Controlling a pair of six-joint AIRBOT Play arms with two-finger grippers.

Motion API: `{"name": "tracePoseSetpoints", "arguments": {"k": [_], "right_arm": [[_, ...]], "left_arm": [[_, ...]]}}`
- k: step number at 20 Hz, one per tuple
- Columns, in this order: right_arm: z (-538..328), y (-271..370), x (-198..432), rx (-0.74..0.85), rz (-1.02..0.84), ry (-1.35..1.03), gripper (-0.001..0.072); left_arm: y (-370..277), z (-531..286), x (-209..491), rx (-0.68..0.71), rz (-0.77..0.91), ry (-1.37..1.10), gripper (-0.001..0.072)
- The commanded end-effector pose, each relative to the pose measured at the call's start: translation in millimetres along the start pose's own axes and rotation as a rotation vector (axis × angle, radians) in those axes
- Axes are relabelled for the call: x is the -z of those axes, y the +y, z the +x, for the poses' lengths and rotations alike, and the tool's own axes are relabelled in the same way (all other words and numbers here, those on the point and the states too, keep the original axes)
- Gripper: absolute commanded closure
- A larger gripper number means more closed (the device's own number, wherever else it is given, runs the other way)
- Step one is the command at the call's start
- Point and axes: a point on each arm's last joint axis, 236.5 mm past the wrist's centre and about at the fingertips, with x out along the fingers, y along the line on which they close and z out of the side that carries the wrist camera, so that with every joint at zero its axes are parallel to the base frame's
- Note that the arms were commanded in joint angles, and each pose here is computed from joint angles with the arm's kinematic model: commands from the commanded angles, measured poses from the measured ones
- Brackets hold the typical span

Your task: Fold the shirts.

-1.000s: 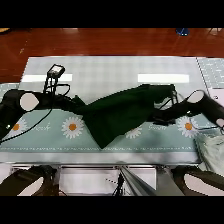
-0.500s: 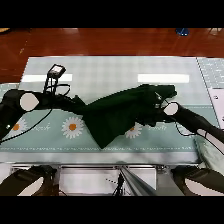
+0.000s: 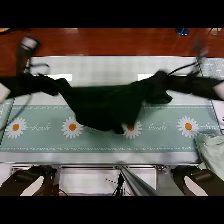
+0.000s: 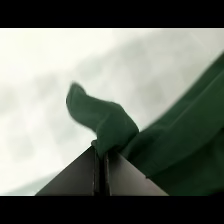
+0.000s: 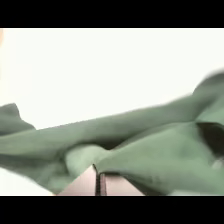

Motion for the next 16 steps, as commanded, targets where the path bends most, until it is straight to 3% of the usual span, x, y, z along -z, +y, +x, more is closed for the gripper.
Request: {"name": "tracePoseSetpoints", "arguments": {"k": [1,5,10,13,16], "right_arm": [[-111,33,-57,0.084,-0.154,-0.207,0.0689],[-183,66,-64,0.116,-0.241,-0.290,0.0689],[-241,111,-73,0.082,-0.274,-0.390,0.0689],[-258,109,-67,0.139,-0.269,-0.377,0.0689],[-246,63,-42,0.301,-0.239,-0.200,0.0690]], "left_arm": [[14,-87,-61,-0.064,0.052,-0.196,0.0681],[8,-216,-92,-0.115,0.128,-0.403,0.0681],[-11,-328,-64,-0.131,0.164,-0.529,0.0682],[-29,-352,-50,-0.068,0.143,-0.551,0.0682],[-34,-331,-34,-0.015,0.086,-0.435,0.0682]]}}
